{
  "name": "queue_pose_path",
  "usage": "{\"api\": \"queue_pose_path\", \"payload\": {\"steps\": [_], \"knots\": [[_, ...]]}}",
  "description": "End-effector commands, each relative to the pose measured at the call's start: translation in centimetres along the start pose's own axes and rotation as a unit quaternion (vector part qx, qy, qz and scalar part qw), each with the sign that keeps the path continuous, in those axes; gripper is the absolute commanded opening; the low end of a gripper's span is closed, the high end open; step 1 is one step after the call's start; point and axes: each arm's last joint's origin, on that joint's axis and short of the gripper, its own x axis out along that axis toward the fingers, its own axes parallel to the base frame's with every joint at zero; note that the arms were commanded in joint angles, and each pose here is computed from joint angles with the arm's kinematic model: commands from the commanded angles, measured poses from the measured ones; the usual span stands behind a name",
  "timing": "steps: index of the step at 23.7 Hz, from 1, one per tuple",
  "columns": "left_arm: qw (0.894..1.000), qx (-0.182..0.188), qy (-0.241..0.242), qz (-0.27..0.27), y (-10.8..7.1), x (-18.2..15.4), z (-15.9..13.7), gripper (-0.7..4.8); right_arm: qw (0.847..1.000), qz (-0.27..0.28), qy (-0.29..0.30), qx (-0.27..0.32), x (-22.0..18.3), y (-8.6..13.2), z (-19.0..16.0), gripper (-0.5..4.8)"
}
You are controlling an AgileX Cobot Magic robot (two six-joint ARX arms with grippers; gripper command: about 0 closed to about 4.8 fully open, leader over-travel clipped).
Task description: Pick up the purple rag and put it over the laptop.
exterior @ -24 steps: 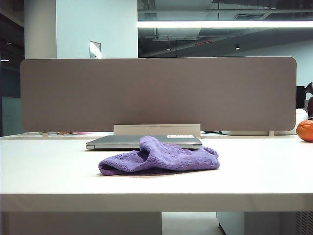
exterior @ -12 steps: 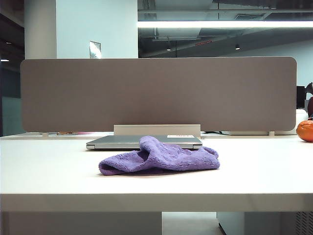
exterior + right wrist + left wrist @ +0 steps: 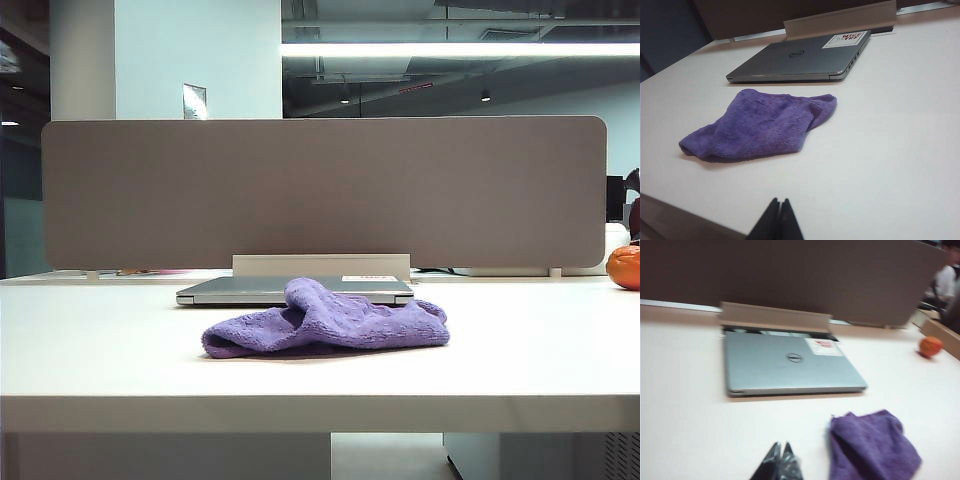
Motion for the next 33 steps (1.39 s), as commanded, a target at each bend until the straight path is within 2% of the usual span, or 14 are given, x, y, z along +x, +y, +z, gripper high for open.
{"api": "queue_pose_path", "payload": {"steps": [1,9,12,15,21,25,30,33], "knots": [[1.0,0.004,-0.001,-0.024,-0.6,1.0,0.1,-0.06,1.0,0.001,-0.005,-0.002,0.0,0.0,0.0,0.22],[0.996,0.007,0.076,-0.055,-3.4,5.0,-1.6,-0.06,1.0,-0.006,-0.007,-0.001,0.0,0.0,0.0,0.22],[0.994,0.015,0.095,-0.053,-4.9,6.6,-1.7,-0.06,1.0,-0.009,-0.007,-0.001,0.0,-0.1,0.0,0.22],[0.99,0.038,0.117,-0.065,-5.9,7.9,-2.2,-0.06,1.0,-0.009,-0.007,-0.001,0.0,-0.1,0.0,0.22],[0.979,0.062,0.173,-0.09,-8.2,11.2,-3.8,-0.06,1.0,-0.009,-0.007,-0.001,0.0,-0.1,0.0,0.22],[0.966,0.078,0.22,-0.107,-9.9,13.5,-5.0,-0.06,1.0,-0.009,-0.007,-0.001,0.0,-0.1,0.0,0.22],[0.951,0.105,0.273,-0.098,-12.0,15.4,-7.3,-0.06,1.0,-0.011,-0.008,-0.001,0.0,-0.1,0.0,0.22],[0.945,0.11,0.29,-0.1,-12.5,16.5,-8.3,-0.04,1.0,-0.011,-0.008,-0.001,0.0,-0.1,0.0,0.22]]}}
